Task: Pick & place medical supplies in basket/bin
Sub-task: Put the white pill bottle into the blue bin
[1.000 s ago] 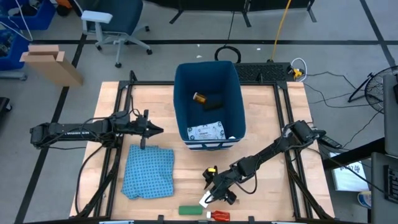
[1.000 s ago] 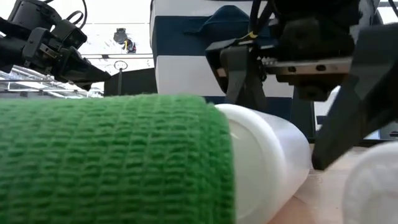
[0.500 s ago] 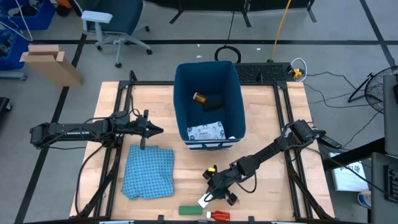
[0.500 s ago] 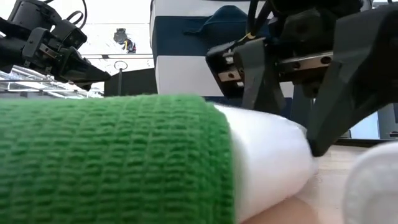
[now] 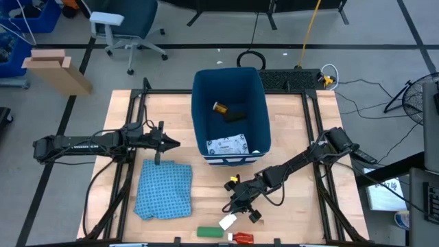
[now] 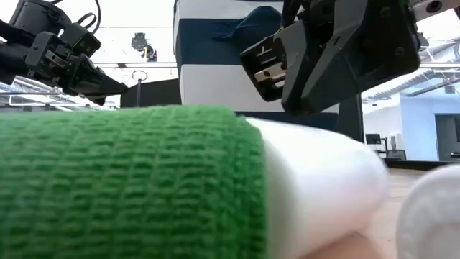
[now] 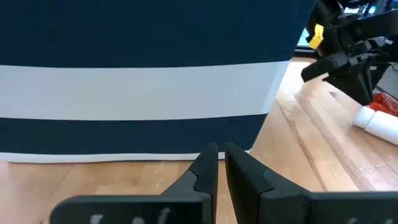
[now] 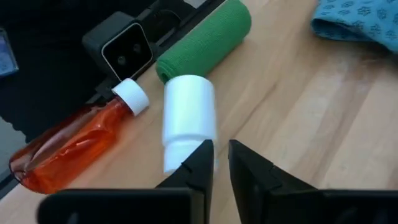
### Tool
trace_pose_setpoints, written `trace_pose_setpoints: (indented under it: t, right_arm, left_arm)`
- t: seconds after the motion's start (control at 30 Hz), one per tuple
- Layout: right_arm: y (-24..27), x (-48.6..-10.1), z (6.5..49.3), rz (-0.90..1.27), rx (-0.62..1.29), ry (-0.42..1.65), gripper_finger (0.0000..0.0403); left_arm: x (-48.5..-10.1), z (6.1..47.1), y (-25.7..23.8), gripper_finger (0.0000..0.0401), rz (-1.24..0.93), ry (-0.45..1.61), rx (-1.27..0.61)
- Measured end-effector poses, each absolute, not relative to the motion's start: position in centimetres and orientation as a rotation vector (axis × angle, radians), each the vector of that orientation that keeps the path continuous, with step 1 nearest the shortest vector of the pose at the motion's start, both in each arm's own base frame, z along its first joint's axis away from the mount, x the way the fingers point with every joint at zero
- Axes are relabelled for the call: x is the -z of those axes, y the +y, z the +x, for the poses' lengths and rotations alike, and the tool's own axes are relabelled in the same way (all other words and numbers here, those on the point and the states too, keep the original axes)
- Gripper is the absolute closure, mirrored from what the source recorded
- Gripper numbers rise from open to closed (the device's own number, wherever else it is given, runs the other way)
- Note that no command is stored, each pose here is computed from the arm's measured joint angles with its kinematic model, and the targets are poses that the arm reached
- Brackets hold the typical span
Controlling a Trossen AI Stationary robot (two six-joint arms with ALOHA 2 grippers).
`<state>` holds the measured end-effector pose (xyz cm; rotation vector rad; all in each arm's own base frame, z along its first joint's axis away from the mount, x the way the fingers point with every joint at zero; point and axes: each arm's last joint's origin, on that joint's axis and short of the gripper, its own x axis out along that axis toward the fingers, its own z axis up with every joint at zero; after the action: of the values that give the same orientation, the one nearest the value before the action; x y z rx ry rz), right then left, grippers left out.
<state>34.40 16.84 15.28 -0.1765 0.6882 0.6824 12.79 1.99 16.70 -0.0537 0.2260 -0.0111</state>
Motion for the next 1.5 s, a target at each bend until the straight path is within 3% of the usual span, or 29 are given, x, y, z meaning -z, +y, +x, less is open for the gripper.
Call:
trace_pose_setpoints:
  t: [0.13, 0.27, 0.43, 0.63, 0.73, 1.2, 1.5]
  right_arm:
    - [16.6, -16.4, 34.2, -0.177, -0.663, 0.661, 0.0372]
    - [16.6, -18.5, 34.2, -0.159, -0.622, 0.571, 0.0339]
    - [18.5, -19.2, 33.6, -0.077, -0.618, 0.551, 0.0246]
    - [21.5, -17.1, 32.9, -0.133, -0.440, 0.589, 0.0111]
    - [22.7, -16.7, 32.9, -0.105, -0.382, 0.580, 0.0074]
    - [24.6, -11.4, 34.7, 0.002, -0.261, 0.723, 0.0082]
    - [23.3, -11.0, 35.3, -0.037, -0.244, 0.750, 0.0097]
  left_arm:
    - [-16.6, 12.8, 1.9, 0.0368, -0.062, 0.232, 0.030]
    - [-16.6, 12.8, 1.9, 0.0368, -0.075, 0.232, 0.049]
    - [-16.7, 12.8, 1.9, 0.0368, -0.081, 0.231, 0.048]
    - [-16.7, 12.8, 1.9, 0.0368, -0.095, 0.232, 0.054]
    - [-16.7, 12.8, 1.9, 0.0368, -0.105, 0.231, 0.053]
    - [-16.7, 12.8, 1.8, 0.0368, -0.160, 0.233, 0.049]
    - [-16.6, 12.8, 1.8, 0.0368, -0.139, 0.236, 0.053]
